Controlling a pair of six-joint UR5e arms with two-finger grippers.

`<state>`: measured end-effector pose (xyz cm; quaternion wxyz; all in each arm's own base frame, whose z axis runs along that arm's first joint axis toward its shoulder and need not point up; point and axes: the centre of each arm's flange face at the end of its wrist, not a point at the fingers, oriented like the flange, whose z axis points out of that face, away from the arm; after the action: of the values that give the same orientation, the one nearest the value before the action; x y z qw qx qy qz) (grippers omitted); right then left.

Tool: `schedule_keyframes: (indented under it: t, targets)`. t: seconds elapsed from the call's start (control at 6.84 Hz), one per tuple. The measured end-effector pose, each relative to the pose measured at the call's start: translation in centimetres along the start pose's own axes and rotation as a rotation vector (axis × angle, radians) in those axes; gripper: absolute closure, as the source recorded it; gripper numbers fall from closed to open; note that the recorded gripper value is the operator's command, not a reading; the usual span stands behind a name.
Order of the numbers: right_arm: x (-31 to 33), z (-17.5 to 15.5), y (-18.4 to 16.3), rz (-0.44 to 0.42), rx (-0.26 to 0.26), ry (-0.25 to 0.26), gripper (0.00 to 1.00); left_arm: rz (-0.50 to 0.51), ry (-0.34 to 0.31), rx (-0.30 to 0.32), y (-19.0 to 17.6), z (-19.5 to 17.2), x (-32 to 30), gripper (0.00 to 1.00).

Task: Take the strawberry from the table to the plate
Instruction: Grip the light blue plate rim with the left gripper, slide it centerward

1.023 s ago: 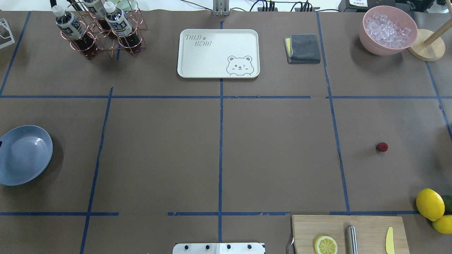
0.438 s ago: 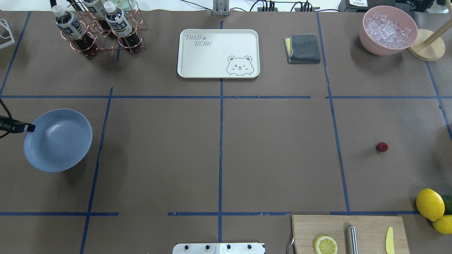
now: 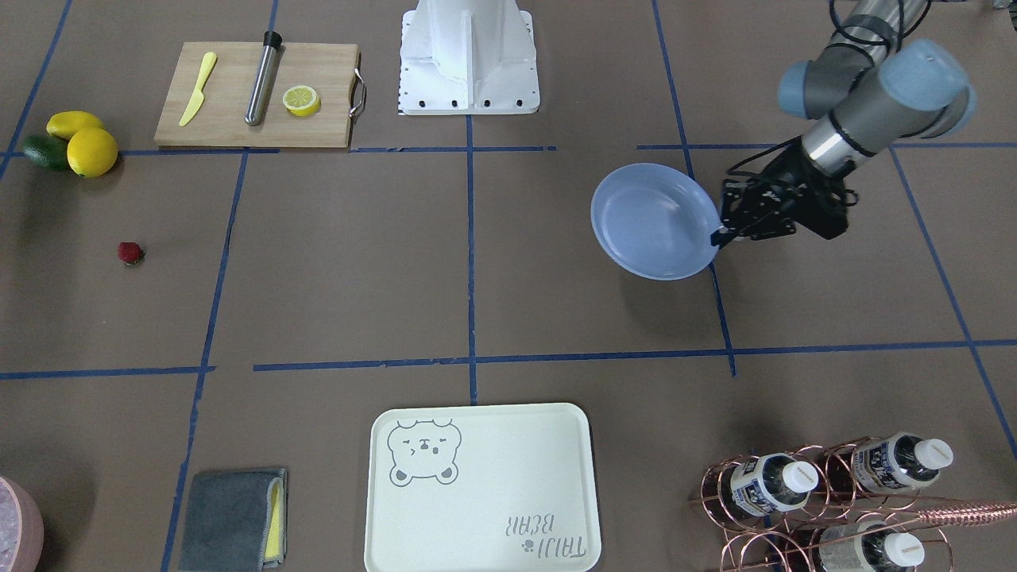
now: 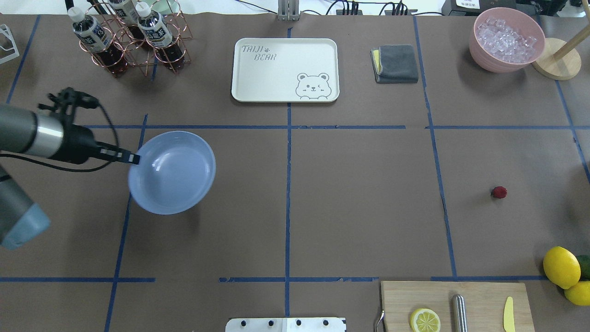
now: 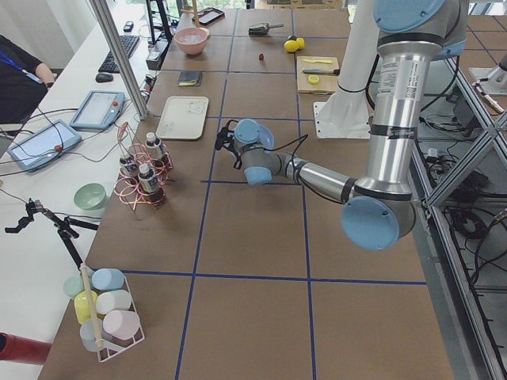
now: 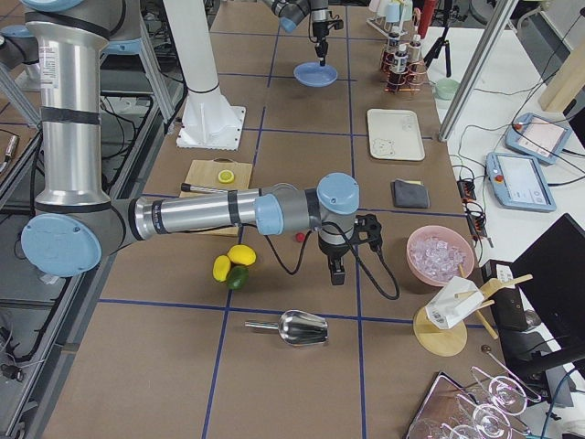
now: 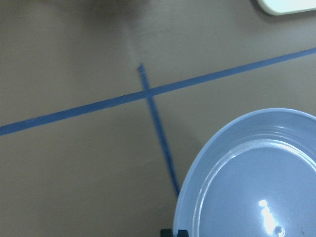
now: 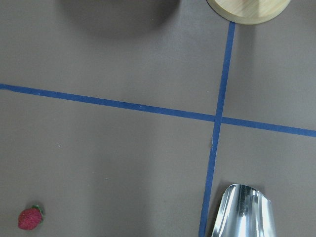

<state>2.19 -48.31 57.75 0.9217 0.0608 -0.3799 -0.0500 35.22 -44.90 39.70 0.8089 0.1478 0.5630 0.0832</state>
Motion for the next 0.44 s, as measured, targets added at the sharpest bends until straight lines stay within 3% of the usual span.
schedule_keyframes:
  t: [0.29, 0.44]
  targets:
    - [0.1, 0.1, 0.1, 0.003, -0.002, 0.000, 0.00, -0.081, -0.021, -0.013, -0.8, 8.9, 13.4, 1.00]
    - [0.2, 0.1, 0.2, 0.004, -0.003, 0.000, 0.00, -0.105, -0.036, -0.009, 0.0, 12.1, 16.9, 1.00]
